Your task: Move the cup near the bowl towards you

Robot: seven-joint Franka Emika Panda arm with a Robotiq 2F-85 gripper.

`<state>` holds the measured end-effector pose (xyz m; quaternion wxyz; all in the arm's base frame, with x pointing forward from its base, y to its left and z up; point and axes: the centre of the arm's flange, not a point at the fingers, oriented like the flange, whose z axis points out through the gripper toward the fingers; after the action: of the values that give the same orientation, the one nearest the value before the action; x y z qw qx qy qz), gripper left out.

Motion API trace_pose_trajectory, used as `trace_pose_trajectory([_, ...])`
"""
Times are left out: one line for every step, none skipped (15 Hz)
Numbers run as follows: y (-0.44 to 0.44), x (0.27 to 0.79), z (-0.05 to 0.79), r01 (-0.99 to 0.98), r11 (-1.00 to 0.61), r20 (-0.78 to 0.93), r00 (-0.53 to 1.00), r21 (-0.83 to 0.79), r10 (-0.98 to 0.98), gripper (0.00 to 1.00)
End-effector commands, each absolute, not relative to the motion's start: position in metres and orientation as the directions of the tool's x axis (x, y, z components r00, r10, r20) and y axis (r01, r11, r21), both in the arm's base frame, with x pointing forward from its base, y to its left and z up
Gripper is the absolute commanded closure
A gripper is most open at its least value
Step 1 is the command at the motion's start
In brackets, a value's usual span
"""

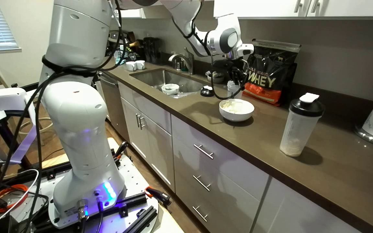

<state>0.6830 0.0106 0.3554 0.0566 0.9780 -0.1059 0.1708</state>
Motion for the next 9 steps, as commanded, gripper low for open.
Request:
trace_pose_trajectory([0.013, 0.689, 0.352, -0.236, -0.970, 0.323, 0.924, 0.057, -0.205, 0.64])
trace_pose_trajectory([0.013, 0.689, 0.351, -0.236, -0.970, 0.322, 0.924, 0.055, -0.206, 0.80])
trace_pose_trajectory([0.014, 0.689, 0.351, -0.235, -0.971, 0.320, 0.925, 0.052, -0.206, 0.87])
trace_pose_trajectory([0.015, 0.688, 0.352, -0.234, -0.971, 0.320, 0.925, 0.051, -0.206, 0.92])
trace_pose_trajectory([0.016, 0.687, 0.353, -0.231, -0.971, 0.323, 0.925, 0.055, -0.201, 0.95])
trace_pose_trajectory([0.016, 0.687, 0.355, -0.230, -0.972, 0.323, 0.925, 0.056, -0.201, 0.97])
trace_pose_trajectory([0.017, 0.686, 0.358, -0.229, -0.972, 0.325, 0.925, 0.058, -0.198, 0.98])
trace_pose_trajectory([0.018, 0.685, 0.361, -0.227, -0.972, 0.329, 0.924, 0.060, -0.196, 0.96])
trace_pose_trajectory([0.019, 0.684, 0.365, -0.222, -0.973, 0.326, 0.926, 0.064, -0.190, 0.95])
